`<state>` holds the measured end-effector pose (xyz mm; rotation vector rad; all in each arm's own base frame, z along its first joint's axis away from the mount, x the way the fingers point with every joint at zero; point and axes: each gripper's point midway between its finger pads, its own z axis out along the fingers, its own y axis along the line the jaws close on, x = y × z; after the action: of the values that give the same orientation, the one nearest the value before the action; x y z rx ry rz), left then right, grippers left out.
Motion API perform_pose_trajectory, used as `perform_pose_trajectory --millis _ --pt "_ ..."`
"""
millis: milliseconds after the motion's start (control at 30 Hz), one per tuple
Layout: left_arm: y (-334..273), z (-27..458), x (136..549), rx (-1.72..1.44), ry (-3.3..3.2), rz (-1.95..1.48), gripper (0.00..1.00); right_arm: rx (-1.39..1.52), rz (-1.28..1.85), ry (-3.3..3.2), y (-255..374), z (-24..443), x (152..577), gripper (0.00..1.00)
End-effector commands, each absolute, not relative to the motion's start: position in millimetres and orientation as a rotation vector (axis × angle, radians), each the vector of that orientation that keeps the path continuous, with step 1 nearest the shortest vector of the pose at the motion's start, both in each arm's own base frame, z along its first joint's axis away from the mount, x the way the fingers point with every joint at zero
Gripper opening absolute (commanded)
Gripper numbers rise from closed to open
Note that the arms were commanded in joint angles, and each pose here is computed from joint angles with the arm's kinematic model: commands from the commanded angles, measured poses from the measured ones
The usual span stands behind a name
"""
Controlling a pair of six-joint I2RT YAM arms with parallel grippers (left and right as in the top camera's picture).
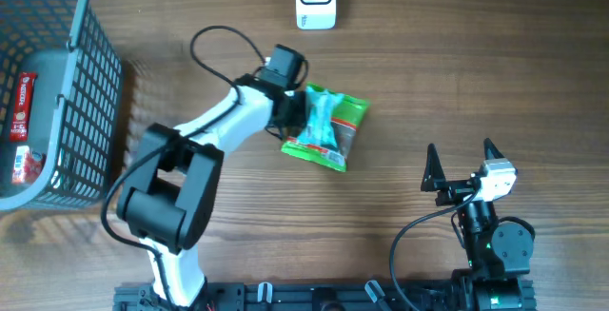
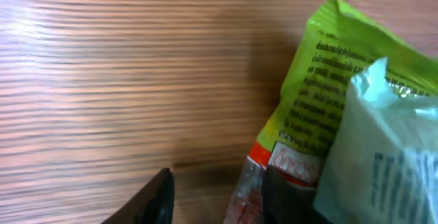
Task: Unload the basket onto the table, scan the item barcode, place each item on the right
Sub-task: 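Lower the bags onto the table center and open the left gripper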
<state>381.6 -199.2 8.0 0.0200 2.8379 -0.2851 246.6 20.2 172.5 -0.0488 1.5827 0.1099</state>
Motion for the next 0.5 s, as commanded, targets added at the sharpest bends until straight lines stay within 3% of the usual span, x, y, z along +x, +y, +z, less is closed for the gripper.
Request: perform_pose_trajectory --millis 0,467 --pt "-209 3 377 0.046 2.832 -0.247 0.4 -0.064 0.107 1.577 21 173 246 1.0" --pt "-185 -2 384 -0.003 2.809 -0.077 0.37 -0.064 0.107 1.577 21 173 246 0.99"
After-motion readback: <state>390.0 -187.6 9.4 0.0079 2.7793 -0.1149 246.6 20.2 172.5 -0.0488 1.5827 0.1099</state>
